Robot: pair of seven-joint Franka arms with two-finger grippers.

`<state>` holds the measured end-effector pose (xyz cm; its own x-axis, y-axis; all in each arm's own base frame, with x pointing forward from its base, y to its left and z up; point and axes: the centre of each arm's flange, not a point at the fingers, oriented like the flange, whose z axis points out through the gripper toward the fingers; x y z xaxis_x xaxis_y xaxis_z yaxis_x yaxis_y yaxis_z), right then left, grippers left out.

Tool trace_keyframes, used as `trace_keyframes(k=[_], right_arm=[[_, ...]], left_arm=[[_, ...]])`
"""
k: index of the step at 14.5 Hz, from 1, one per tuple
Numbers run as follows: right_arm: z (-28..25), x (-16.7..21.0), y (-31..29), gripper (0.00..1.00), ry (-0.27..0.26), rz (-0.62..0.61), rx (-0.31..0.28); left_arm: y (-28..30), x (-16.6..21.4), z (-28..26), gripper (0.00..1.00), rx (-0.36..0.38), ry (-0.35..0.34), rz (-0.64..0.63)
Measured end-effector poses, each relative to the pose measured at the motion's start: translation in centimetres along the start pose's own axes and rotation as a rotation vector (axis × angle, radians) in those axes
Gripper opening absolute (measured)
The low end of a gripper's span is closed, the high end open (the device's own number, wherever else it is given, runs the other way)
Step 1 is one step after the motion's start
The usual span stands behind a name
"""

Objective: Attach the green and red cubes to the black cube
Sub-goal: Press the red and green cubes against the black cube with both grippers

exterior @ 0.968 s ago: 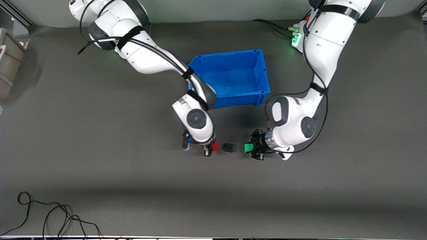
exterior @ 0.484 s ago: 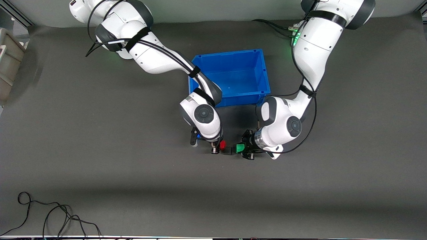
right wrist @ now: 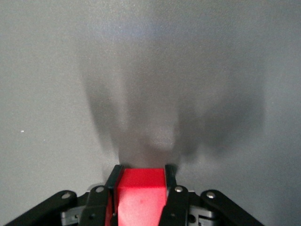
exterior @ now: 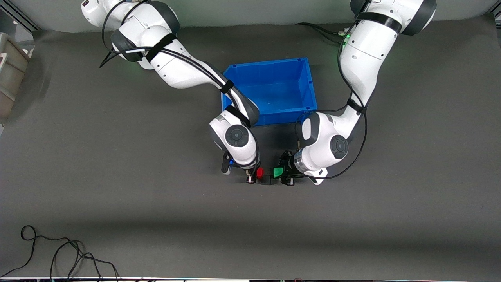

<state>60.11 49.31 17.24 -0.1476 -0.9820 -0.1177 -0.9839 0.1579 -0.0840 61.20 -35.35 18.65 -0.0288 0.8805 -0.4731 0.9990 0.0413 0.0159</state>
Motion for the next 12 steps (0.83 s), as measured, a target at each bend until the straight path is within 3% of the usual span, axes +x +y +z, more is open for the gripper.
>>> trace_keyframes(k=[10, 11, 12], right_arm=[[0.0, 0.3, -0.6, 0.40, 0.001, 0.005, 0.010], [0.1, 0.3, -0.6, 0.43, 0.003, 0.006, 0.009], [0.3, 0.5, -0.6, 0.55, 0.006, 0.007, 0.008]], left_arm=[[1.9, -0.7, 0.6, 0.37, -0.061, -0.015, -0.052], [1.8, -1.0, 0.7, 0.37, -0.062, -0.017, -0.049], [1.8, -1.2, 0.8, 0.37, -0.061, -0.018, -0.046]])
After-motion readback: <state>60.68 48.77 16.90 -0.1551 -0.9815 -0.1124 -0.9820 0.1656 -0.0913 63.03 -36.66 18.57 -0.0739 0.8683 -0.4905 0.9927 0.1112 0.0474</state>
